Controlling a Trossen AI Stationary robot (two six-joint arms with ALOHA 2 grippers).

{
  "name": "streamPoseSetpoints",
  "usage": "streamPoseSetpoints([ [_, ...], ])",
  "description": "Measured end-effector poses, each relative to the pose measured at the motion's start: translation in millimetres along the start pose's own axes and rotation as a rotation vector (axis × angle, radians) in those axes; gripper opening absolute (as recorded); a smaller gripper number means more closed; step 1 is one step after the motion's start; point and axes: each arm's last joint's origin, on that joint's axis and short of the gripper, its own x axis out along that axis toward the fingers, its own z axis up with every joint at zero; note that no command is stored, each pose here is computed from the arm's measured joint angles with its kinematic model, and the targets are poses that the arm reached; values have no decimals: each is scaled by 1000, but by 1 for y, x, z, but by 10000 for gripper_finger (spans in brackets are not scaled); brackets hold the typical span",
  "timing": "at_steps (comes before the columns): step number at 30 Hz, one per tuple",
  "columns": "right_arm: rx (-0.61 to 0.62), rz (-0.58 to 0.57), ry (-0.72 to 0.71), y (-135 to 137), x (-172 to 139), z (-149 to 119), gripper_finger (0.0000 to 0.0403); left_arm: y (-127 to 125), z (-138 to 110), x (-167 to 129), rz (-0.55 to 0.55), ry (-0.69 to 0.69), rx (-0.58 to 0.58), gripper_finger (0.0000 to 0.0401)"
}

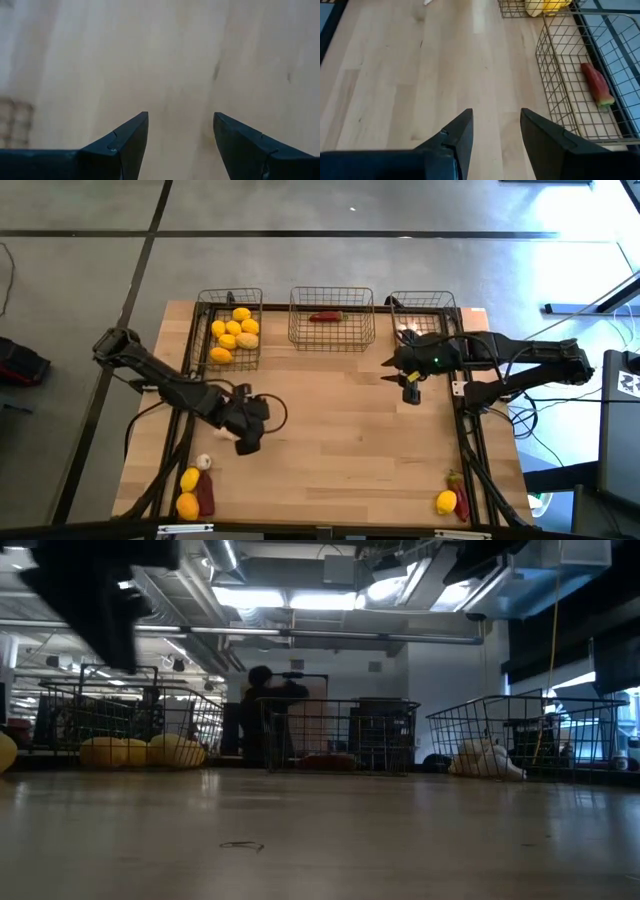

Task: Sort produce into baskets
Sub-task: Put the white garlic into the right gold wire basket

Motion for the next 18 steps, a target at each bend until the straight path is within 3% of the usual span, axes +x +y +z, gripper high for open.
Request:
streamPoseSetpoints([
  [11,-10,-11,58,1,18,1,160,-1,-47,14,6,291,-90,219],
  [18,-18,-8,102,2,31,0,160,1,-65,24,18,365,-85,219],
])
